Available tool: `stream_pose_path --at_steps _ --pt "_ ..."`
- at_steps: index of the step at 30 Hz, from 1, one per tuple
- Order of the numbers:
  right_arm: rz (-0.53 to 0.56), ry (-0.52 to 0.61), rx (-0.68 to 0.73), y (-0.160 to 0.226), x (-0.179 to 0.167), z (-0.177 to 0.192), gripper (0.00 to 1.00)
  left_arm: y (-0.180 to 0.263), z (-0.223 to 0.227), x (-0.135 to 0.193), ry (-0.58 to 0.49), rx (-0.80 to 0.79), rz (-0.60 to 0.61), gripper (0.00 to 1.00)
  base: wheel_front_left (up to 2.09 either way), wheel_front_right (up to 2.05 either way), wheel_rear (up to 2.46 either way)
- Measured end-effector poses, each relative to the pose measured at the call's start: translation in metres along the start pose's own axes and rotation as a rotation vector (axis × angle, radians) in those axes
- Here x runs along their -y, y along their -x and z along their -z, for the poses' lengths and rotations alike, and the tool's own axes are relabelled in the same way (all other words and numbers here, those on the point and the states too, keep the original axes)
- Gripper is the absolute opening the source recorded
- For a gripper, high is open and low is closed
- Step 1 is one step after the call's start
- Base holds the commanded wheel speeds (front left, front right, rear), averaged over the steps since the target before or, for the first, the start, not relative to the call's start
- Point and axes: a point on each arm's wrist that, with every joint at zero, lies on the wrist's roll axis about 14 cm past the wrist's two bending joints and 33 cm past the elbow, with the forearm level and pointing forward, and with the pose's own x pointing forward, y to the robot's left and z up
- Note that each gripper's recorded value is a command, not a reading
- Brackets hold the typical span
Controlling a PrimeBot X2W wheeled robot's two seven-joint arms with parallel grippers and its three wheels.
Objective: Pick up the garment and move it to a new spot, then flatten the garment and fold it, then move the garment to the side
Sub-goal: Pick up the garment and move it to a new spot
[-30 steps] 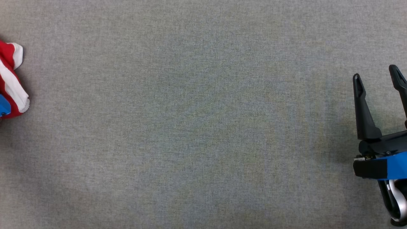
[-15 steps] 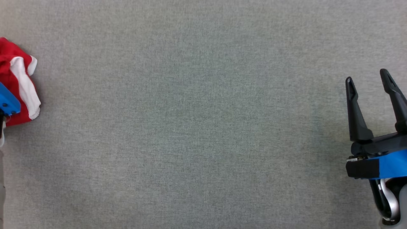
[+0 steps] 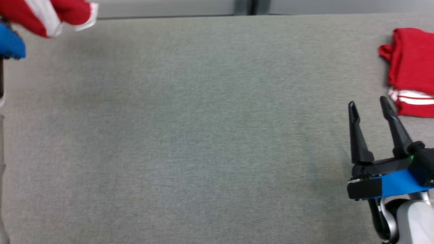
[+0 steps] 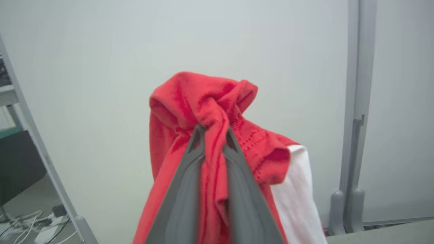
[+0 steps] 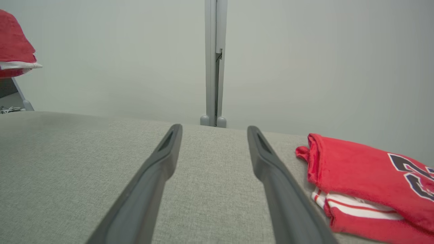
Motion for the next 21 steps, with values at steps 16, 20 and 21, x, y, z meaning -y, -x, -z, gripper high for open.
stream_pose_path --at_steps 16,20,21 --pt "0.170 -0.053 0.040 0.063 0.041 -0.013 1.00 0.007 -0.125 0.250 0.131 0.303 0.601 0.00 0.00 0.00 0.00" --pt "0.200 -0.068 0.059 0.072 0.049 -0.018 1.00 0.026 -0.102 0.285 0.158 0.233 0.684 0.00 0.00 0.00 0.00" --pt "0.204 -0.069 0.060 0.073 0.050 -0.018 1.00 0.032 -0.095 0.293 0.168 0.213 0.704 0.00 0.00 0.00 0.00"
